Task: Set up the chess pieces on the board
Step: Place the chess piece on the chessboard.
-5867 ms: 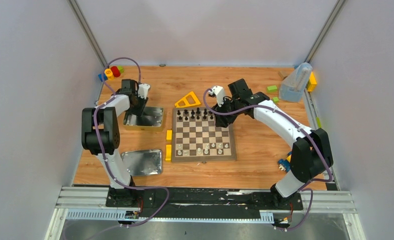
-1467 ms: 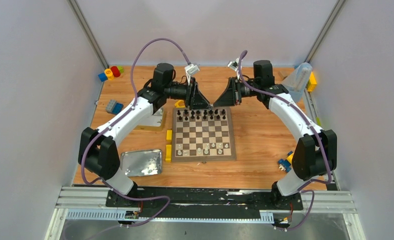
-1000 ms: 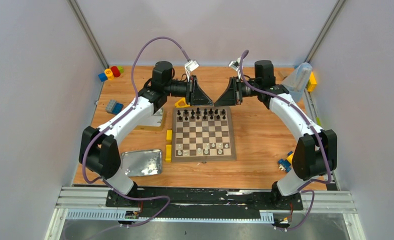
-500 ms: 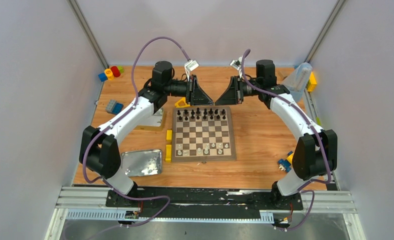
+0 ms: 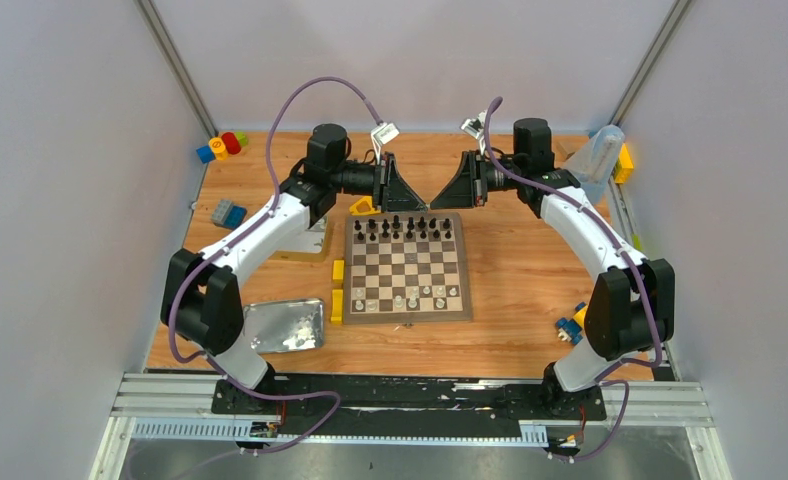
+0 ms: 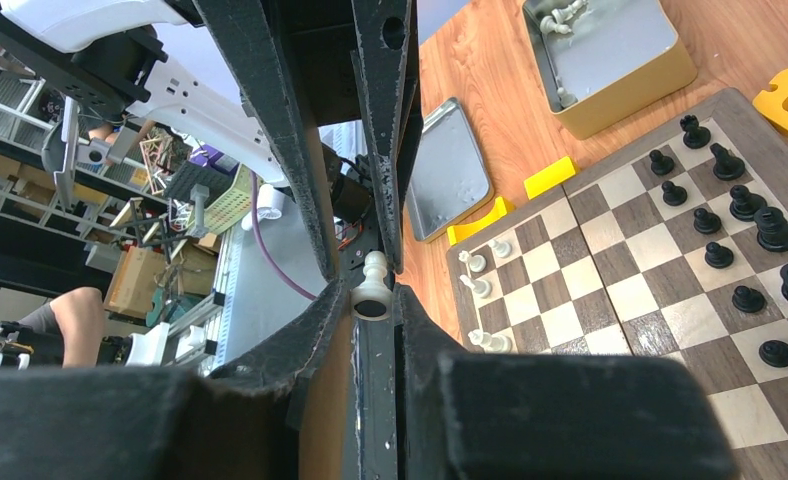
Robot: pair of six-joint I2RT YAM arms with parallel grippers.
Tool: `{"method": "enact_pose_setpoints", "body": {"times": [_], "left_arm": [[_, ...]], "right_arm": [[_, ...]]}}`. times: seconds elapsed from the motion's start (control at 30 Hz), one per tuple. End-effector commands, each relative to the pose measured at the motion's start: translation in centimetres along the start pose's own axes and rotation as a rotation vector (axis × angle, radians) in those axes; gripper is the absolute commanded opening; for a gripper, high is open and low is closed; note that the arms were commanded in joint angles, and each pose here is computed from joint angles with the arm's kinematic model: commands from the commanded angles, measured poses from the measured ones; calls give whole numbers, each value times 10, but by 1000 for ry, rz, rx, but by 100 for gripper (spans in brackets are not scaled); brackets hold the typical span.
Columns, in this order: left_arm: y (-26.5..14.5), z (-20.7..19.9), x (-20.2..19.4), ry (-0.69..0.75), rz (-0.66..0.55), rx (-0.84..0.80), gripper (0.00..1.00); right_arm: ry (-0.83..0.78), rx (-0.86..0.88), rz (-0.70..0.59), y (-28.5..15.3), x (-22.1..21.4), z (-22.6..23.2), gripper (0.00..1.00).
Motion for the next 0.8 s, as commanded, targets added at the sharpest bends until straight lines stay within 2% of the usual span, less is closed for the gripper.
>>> {"method": "enact_pose_setpoints", "body": {"times": [0.0,0.6,0.77], "left_arm": [[2,-7,3,30,3,-39,34],[5,-5,4,21,11,-57,19],[5,-5,3,26,12,-57,10]], "right_arm": [[-28,22,-10,-1,3,-2,4],[-18,29,-6,0,-2,-5,4],[-20,26,-7,0,-2,-5,13]]}}
Point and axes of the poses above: each gripper's point midway between its finger pads, its own y axis out along the fingers, its own z axis along the line the jaws close on, x = y × z, the point moved 6 cm from there along -y, back along the fingers, and after that the axes turned 15 degrees about -y, right-handed, at the moved point
